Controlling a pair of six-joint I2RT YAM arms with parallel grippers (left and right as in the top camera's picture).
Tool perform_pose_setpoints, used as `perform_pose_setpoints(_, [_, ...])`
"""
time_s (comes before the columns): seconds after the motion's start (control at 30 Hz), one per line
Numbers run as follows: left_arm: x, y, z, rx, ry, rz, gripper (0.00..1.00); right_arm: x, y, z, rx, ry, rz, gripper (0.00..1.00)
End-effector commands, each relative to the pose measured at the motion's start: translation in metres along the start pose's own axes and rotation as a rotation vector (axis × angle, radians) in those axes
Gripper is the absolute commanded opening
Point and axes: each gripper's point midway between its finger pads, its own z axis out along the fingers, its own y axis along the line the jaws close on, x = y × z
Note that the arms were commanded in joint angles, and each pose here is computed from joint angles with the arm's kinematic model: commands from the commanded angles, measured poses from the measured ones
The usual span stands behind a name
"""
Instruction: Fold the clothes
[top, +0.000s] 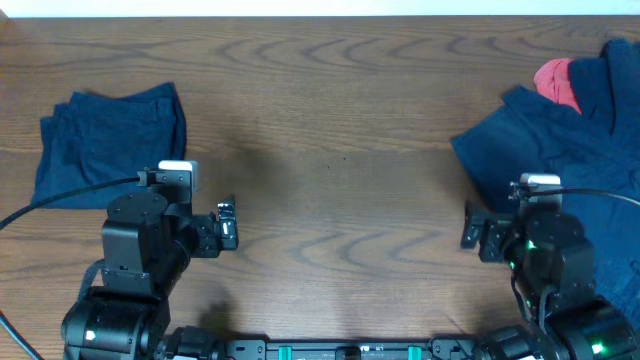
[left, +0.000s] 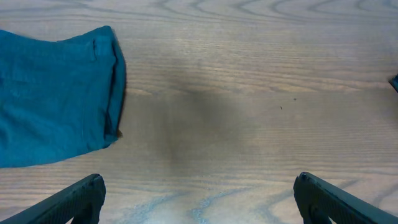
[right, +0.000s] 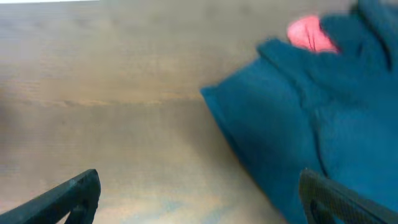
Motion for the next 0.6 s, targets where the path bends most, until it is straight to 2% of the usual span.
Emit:
perform_pose_setpoints(0.0, [0.003,0.001,0.003,-0.006,0.008,0.001,0.98,-0.003,0.007,0.007,-0.074,-0.094,-0.126,0.99])
perform_pose_setpoints(0.33, [0.003,0.001,0.002,-0.006,0.007,0.001,0.98,-0.009,-0.007,0.015,-0.071,-0.534,-0.092,0.99])
perform_pose_setpoints(0.57, [0.003,0.001,0.003,-0.006,0.008,0.001,0.98,-0.003,-0.011,0.014,-0.046,-0.699,-0.144,0.99])
